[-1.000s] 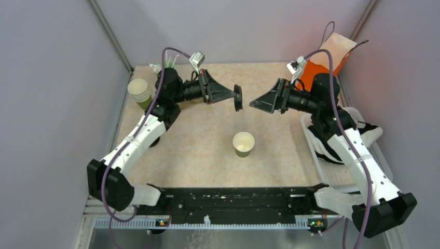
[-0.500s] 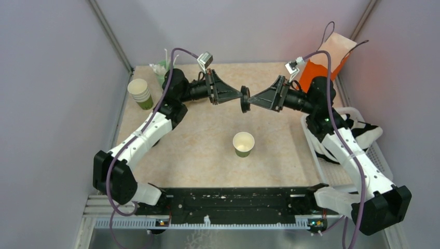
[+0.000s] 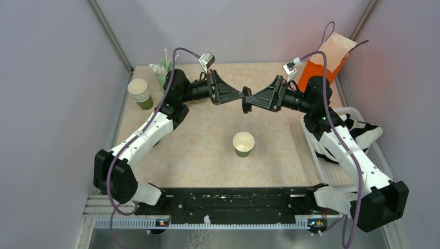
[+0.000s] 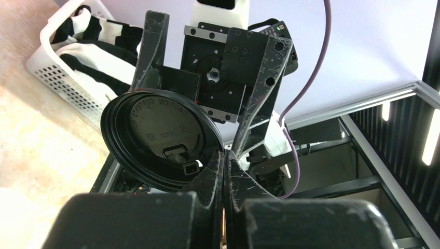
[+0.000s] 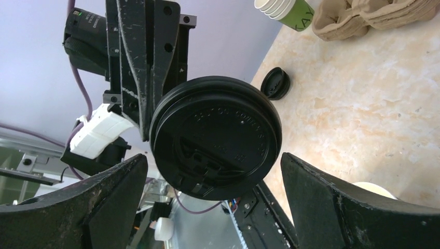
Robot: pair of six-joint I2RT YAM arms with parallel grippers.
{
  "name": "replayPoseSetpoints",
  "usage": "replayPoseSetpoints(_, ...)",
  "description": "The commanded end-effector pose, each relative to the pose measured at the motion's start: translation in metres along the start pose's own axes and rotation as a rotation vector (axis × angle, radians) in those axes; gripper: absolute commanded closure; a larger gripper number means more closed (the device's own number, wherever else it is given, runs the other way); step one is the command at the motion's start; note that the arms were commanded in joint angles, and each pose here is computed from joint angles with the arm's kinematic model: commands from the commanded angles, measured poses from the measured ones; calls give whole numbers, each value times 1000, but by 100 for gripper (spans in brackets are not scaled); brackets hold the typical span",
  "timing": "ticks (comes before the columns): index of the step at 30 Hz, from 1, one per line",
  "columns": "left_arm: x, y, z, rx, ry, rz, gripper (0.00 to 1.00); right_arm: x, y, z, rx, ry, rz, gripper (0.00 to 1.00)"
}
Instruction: Pack the takeout coffee
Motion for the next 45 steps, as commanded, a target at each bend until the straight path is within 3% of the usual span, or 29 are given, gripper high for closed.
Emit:
replayPoseSetpoints(1, -10, -3, -2, 26, -47, -51, 100, 3, -4, 1, -7, 21, 37, 1)
replayPoseSetpoints(8, -10, -5, -3, 33, -47, -53, 100, 2, -5, 1, -3, 18, 39, 2)
replayPoseSetpoints(28, -7, -8, -3, 29, -43, -50, 100, -2, 0, 2, -7, 9, 26, 21)
replayPoseSetpoints(40, -4, -8, -3, 36, -33, -24, 100, -5, 0, 2, -20, -4, -9, 25)
replayPoseSetpoints(41, -2, -8, -3, 35, -34, -13, 98, -6, 0, 2, -19, -7, -16, 26)
replayPoseSetpoints(45, 2, -5, -4, 10, -37, 38, 72, -8, 0, 0, -13, -22, -38, 28)
Point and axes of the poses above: each gripper's point midway between its finger pads, its own y axis back along the fingers, its own x axis along the line the jaws close on, z = x × y, the point moved 9 cm from there along y, back along the fingers, and after that the axes turned 13 degrees about y, right-handed, at the moved point
